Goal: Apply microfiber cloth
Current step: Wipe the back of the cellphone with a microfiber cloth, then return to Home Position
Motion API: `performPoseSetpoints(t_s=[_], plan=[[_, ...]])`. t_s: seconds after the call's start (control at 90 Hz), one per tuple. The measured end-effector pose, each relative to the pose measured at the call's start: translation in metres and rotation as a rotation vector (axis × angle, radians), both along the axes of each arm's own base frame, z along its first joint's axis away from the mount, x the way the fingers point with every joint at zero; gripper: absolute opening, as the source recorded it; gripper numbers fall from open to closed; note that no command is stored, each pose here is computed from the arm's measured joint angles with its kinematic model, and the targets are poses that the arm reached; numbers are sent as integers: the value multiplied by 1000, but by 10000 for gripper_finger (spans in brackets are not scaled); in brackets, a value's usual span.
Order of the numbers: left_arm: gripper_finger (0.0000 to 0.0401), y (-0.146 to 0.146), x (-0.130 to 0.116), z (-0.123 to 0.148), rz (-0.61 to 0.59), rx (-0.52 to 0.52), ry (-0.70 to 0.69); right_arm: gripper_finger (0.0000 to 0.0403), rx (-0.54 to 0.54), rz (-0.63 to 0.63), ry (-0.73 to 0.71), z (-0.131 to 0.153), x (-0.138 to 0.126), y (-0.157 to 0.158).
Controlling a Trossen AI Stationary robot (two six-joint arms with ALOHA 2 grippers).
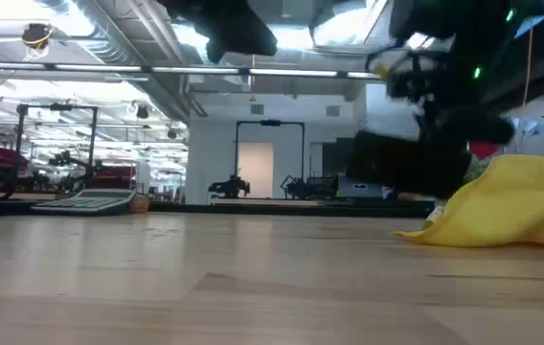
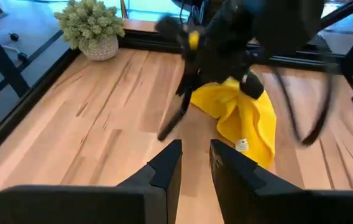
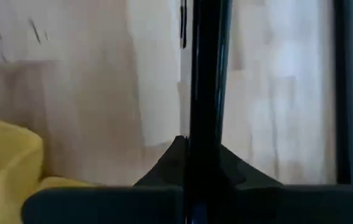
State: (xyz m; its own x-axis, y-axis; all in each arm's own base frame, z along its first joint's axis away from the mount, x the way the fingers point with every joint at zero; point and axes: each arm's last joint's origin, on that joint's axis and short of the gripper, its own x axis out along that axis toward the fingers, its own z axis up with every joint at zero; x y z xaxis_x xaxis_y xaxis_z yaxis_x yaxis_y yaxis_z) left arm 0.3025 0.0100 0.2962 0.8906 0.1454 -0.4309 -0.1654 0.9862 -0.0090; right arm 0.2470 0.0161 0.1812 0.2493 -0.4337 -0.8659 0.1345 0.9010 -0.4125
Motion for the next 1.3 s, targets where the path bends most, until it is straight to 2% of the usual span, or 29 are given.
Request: performPoseSetpoints(t_s=[0.3,0.511,0.844,1.144,1.3], plan=[[66,0,0,0,2,-6,-6,15,70,36,-7,-20,-4,-21],[66,0,0,1,1,-6,-8,63,63,43,42,-29,-7,-26],[66,0,0,1,1,-6,-8,138,38,60,73,-48,3,-26],[66,0,0,0,1,-6,-7,205,63,66,78,-49,3,-25],[66,0,0,0,1,-7,3,221,75,62,147,-35,6,-25]])
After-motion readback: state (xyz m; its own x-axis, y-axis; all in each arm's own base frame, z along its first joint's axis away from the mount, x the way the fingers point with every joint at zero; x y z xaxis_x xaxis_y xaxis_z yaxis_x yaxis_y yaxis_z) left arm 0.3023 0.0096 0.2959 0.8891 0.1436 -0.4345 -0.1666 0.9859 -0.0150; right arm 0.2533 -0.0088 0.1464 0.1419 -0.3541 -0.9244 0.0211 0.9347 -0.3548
